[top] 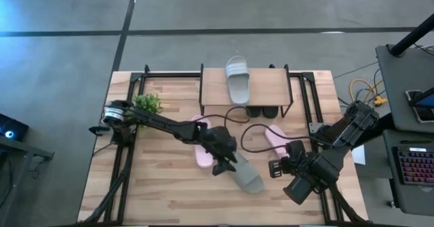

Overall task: Pick and place slides into the shelf
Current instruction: Put the gray slipper on the shelf

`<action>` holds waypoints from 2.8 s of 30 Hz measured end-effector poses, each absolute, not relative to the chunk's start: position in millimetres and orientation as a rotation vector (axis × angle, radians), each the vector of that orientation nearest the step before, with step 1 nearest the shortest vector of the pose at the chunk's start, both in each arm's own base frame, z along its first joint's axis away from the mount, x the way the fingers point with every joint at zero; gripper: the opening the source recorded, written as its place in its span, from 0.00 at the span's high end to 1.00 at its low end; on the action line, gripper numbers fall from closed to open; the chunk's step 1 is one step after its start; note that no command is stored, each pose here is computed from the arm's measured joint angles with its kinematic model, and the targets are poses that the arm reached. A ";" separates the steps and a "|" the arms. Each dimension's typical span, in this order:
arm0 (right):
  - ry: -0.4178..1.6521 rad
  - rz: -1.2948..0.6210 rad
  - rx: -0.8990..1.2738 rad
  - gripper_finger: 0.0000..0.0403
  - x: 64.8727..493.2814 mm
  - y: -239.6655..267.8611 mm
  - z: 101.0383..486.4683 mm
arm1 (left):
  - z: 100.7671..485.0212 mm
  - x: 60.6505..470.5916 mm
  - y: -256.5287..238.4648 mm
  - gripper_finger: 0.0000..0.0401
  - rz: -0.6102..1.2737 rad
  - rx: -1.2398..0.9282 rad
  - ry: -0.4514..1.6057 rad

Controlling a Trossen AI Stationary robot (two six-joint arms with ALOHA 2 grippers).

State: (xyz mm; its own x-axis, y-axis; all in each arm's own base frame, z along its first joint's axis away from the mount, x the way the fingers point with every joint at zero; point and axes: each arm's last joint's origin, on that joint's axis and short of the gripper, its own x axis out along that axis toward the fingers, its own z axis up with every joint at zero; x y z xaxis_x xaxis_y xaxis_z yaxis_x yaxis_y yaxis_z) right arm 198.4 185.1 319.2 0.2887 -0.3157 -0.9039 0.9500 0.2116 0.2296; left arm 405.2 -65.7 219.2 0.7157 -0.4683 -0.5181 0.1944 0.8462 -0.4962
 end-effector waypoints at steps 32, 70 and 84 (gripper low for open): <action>0.838 -1.046 0.939 0.98 198.0 184.6 317.3 | 158.2 368.9 -58.6 0.68 -0.309 -0.422 1.012; 0.852 -1.049 0.933 0.98 196.9 185.5 314.5 | 167.0 374.6 -78.8 0.75 -0.403 -0.328 0.797; 0.823 -0.924 1.061 0.98 209.9 197.2 306.3 | 169.3 371.1 -73.8 0.75 -0.445 -0.297 0.818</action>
